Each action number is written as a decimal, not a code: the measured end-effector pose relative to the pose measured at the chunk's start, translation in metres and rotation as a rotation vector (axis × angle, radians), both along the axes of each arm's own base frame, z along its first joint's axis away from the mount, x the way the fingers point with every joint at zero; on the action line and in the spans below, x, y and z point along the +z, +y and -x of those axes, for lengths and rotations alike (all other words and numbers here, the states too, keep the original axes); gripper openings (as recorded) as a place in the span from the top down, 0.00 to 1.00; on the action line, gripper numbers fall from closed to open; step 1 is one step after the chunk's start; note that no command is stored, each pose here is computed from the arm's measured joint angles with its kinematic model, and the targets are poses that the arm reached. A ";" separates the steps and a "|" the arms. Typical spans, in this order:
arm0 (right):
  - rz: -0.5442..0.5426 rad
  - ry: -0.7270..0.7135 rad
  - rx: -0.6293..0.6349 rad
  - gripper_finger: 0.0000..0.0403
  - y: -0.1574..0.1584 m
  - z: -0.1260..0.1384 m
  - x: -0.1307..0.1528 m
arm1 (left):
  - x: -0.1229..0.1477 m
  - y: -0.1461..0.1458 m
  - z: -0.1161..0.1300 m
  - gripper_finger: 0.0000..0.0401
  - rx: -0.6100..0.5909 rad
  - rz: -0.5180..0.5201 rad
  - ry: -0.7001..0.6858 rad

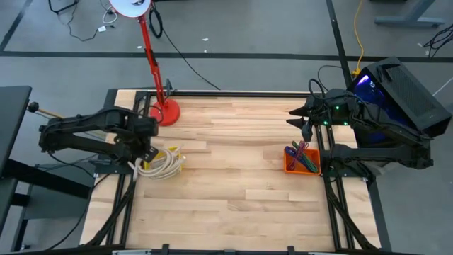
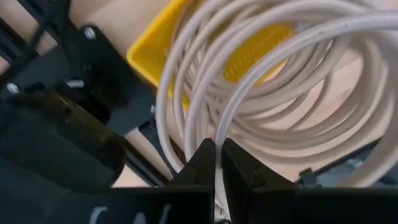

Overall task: Pick & Place USB Port
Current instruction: Put the light brown HDMI cable into the yellow bin

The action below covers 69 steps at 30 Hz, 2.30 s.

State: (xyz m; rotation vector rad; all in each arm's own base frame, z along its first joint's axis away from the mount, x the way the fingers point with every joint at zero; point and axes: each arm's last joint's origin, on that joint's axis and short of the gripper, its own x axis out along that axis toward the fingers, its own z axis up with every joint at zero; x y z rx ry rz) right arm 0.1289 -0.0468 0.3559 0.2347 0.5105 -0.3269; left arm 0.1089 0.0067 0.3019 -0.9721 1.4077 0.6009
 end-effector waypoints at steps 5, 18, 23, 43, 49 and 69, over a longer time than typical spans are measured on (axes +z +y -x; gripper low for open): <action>0.000 0.000 0.000 0.53 0.000 0.000 0.000 | -0.004 0.000 0.000 0.97 0.011 0.012 0.019; 0.003 0.001 0.002 0.53 0.000 0.000 0.000 | -0.003 0.004 -0.007 0.97 0.112 0.047 -0.045; 0.003 0.001 0.002 0.53 0.000 0.000 0.000 | -0.005 0.007 -0.009 0.97 0.132 0.059 -0.025; 0.006 0.013 0.007 0.53 -0.002 -0.005 -0.001 | -0.048 0.015 -0.008 0.97 0.148 0.178 0.053; -0.003 0.046 0.018 0.53 -0.005 -0.013 -0.006 | -0.048 0.024 -0.008 0.97 0.182 0.130 0.030; 0.034 0.032 0.037 0.53 -0.006 -0.018 -0.005 | -0.048 0.027 -0.007 0.87 0.156 0.156 0.006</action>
